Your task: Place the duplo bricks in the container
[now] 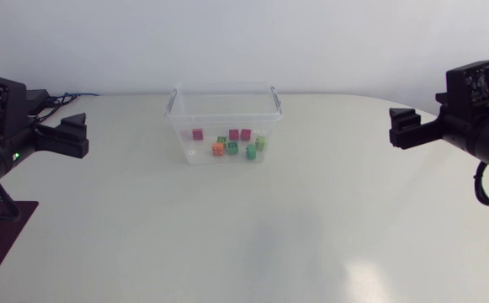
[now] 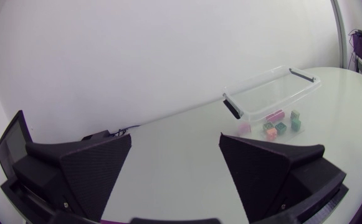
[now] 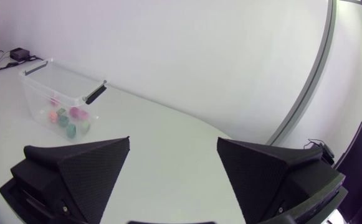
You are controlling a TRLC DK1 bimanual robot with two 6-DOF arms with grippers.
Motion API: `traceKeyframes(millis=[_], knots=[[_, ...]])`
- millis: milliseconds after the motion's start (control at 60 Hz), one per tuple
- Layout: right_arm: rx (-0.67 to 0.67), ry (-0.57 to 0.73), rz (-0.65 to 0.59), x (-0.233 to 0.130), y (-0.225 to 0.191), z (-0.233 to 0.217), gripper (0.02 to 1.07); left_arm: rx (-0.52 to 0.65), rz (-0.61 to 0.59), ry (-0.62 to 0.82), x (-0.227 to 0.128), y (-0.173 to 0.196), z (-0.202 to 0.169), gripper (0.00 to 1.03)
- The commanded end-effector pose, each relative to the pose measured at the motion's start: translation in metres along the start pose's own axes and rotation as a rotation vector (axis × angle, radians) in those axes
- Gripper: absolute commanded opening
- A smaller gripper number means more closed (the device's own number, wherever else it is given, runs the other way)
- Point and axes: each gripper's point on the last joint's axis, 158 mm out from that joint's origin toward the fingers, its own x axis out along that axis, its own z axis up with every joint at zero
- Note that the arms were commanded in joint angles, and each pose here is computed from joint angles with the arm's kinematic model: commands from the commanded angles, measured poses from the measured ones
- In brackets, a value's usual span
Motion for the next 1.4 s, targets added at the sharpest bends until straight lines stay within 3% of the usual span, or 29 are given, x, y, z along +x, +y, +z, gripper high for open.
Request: traceKeyframes(millis=[0, 517, 1383], knots=[[0.023, 0.019, -0.031, -0.006, -0.006, -0.020, 1.03, -0.011, 0.025, -0.040, -0.011, 0.004, -0.007, 0.99], [0.065, -0.078, -0.150, -0.055, -0.019, -0.072, 1.03, -0.022, 0.049, -0.107, -0.048, -0.008, -0.062, 0.97], [0.317, -0.238, -0.018, -0.078, 0.024, -0.109, 1.03, -0.333, -0.068, -0.190, -0.067, -0.034, -0.099, 0.96]])
